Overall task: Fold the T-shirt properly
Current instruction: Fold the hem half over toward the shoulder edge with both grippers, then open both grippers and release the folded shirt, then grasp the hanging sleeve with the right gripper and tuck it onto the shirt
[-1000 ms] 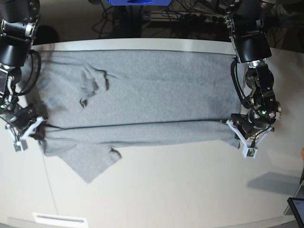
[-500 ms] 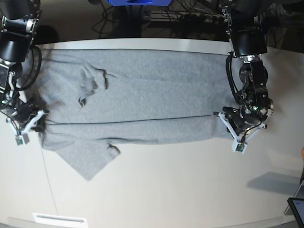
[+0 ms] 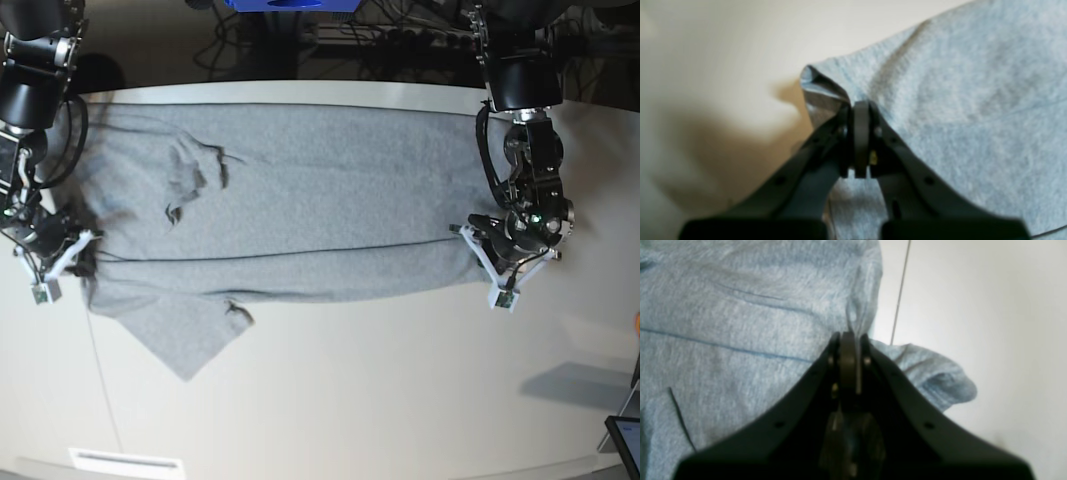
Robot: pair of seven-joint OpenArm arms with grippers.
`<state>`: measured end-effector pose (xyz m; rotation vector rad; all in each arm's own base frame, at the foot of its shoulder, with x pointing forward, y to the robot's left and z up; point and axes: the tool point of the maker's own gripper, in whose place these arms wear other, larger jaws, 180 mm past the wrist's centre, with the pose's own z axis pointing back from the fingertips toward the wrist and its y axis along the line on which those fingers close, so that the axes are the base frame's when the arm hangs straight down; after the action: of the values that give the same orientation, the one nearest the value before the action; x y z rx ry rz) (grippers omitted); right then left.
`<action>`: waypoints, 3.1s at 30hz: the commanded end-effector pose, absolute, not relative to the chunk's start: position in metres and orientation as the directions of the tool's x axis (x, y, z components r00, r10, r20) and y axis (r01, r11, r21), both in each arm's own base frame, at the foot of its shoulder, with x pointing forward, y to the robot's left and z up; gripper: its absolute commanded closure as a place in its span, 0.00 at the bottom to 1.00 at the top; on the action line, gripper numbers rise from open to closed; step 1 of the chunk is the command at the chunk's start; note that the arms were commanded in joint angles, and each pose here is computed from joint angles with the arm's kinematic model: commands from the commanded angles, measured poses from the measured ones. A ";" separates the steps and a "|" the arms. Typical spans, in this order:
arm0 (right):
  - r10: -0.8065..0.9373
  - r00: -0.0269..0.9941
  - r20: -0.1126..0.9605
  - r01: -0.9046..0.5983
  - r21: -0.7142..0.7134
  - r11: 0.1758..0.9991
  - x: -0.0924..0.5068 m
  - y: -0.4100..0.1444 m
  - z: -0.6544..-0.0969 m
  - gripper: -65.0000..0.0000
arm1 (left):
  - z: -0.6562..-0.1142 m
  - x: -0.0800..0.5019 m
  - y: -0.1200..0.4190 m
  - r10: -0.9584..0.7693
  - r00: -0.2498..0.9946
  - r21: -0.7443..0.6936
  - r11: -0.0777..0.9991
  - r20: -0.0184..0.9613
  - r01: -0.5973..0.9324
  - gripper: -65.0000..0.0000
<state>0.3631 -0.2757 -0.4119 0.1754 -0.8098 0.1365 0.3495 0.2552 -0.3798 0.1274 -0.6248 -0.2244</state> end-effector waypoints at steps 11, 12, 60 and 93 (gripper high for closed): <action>0.081 0.679 0.730 -0.199 0.077 0.977 0.369 -0.283 -0.400 0.94 | -0.366 0.355 0.266 -0.259 0.766 0.219 0.963 0.588 0.157 0.98; 0.082 0.680 0.729 -0.200 0.077 0.977 0.369 -0.283 -0.401 0.93 | -0.366 0.355 0.267 -0.259 0.766 0.220 0.963 0.588 0.157 0.97; 0.088 0.582 0.808 -0.068 -0.059 0.996 0.383 -0.320 -0.334 0.69 | -0.366 0.348 0.283 -0.262 0.777 0.244 0.959 0.573 0.143 0.66; 0.047 0.600 0.799 -0.279 0.154 0.948 0.518 -0.184 -0.349 0.19 | -0.295 0.354 0.348 -0.184 0.689 0.307 0.950 0.701 -0.058 0.54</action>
<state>0.4998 -0.1855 -0.3766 0.2678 -0.8366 0.1845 0.3451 0.3420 -0.3144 0.2923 -0.7546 -0.0738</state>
